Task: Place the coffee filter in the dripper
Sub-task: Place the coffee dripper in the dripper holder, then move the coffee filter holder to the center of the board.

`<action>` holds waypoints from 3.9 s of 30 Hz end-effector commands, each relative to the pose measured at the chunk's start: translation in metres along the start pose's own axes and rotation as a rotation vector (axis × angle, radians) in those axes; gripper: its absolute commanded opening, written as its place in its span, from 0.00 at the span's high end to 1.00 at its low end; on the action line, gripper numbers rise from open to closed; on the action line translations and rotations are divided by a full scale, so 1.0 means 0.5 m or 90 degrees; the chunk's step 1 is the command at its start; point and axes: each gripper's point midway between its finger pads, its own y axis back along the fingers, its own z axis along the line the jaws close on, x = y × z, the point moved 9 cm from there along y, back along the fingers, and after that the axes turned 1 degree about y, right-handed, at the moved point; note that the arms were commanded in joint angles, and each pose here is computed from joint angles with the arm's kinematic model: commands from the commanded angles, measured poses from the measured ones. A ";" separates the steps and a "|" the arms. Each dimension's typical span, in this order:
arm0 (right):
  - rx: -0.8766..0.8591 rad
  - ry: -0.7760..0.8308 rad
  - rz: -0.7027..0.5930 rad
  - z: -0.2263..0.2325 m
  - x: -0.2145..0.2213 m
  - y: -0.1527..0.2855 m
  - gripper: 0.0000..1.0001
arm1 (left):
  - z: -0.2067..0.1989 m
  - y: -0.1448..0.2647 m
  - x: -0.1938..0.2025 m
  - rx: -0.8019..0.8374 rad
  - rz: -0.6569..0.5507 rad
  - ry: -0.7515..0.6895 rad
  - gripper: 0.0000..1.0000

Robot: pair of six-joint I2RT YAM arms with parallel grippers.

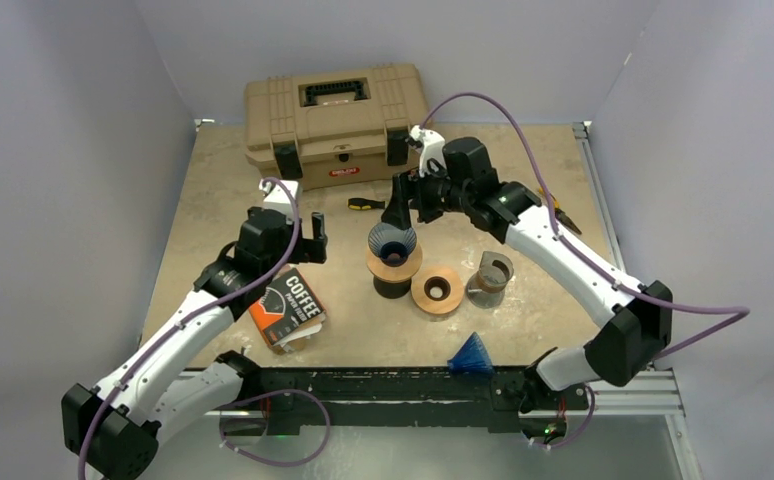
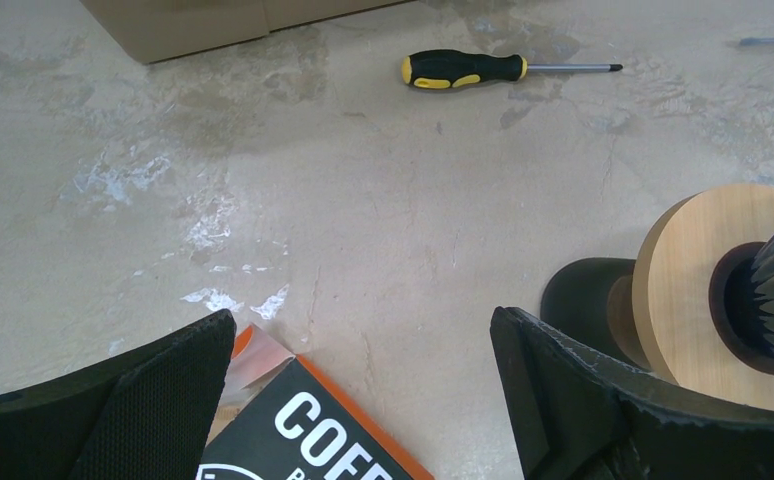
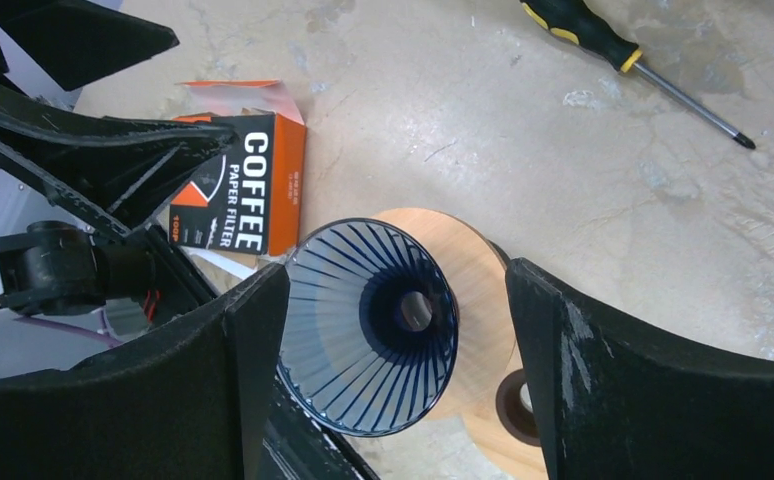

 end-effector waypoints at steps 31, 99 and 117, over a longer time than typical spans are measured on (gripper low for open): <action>-0.019 -0.034 -0.129 -0.010 -0.005 0.092 0.12 | 0.066 0.038 0.134 -0.533 0.152 0.451 0.01; -0.135 0.021 -0.164 0.028 -0.014 0.123 0.11 | 0.034 -0.142 0.020 -0.206 0.033 0.238 0.19; -0.166 0.026 -0.163 0.033 0.000 0.122 0.11 | -0.017 -0.090 0.082 0.011 0.057 0.174 0.29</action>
